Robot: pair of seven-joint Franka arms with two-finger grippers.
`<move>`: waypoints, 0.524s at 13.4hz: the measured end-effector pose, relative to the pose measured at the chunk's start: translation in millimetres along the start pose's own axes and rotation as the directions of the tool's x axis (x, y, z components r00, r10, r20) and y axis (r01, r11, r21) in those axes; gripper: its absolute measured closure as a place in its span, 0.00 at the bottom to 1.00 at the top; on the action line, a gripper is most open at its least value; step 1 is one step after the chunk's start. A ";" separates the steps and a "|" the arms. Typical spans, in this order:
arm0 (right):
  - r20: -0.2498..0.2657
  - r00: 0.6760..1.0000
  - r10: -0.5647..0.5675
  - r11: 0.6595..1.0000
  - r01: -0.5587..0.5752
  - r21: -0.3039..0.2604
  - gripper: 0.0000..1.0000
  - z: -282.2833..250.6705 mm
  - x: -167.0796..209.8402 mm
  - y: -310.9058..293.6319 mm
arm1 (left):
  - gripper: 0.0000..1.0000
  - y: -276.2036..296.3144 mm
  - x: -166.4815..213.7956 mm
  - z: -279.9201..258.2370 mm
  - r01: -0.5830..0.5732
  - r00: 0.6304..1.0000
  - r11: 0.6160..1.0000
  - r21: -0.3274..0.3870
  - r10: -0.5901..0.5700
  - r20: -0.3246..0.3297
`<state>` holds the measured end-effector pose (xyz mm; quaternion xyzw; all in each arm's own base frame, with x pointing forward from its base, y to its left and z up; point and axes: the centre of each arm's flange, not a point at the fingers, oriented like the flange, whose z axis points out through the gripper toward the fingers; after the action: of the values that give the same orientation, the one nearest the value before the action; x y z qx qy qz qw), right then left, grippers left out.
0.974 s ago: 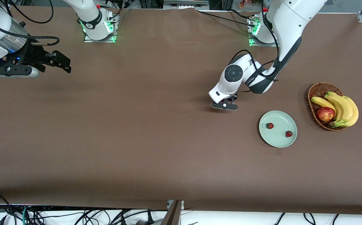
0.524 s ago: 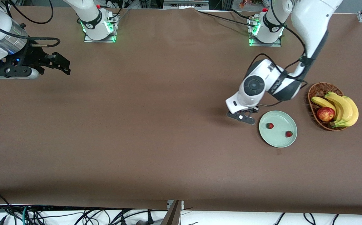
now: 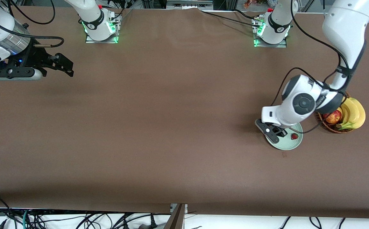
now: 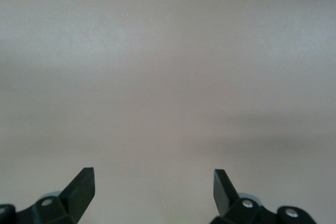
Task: Collect all strawberries into plate
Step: 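Carry the strawberry onto the green plate and open the left gripper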
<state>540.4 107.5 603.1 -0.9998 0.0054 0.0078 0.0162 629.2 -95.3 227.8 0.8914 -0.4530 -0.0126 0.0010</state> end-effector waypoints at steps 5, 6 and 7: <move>-0.001 1.000 -0.007 1.000 0.007 0.001 0.00 -0.1 0.1 -0.2 | 0.30 -19.1 -15.2 14.0 -0.060 0.998 0.998 -0.008 0.060 -0.033; -0.001 1.000 -0.009 1.000 0.009 0.004 0.00 -0.2 0.0 -0.6 | 0.19 -21.4 -17.3 4.8 -0.058 0.998 0.998 -0.008 0.057 -0.017; -0.001 1.000 -0.010 1.000 0.010 0.009 0.00 -0.7 -0.2 -1.4 | 0.08 -22.3 -19.5 -8.8 -0.050 0.999 0.999 -0.018 0.050 0.015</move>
<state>540.2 108.9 603.8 -0.9998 0.0006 0.0071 0.0206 635.9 -66.4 236.8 0.8796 -0.4752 -0.0237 0.0057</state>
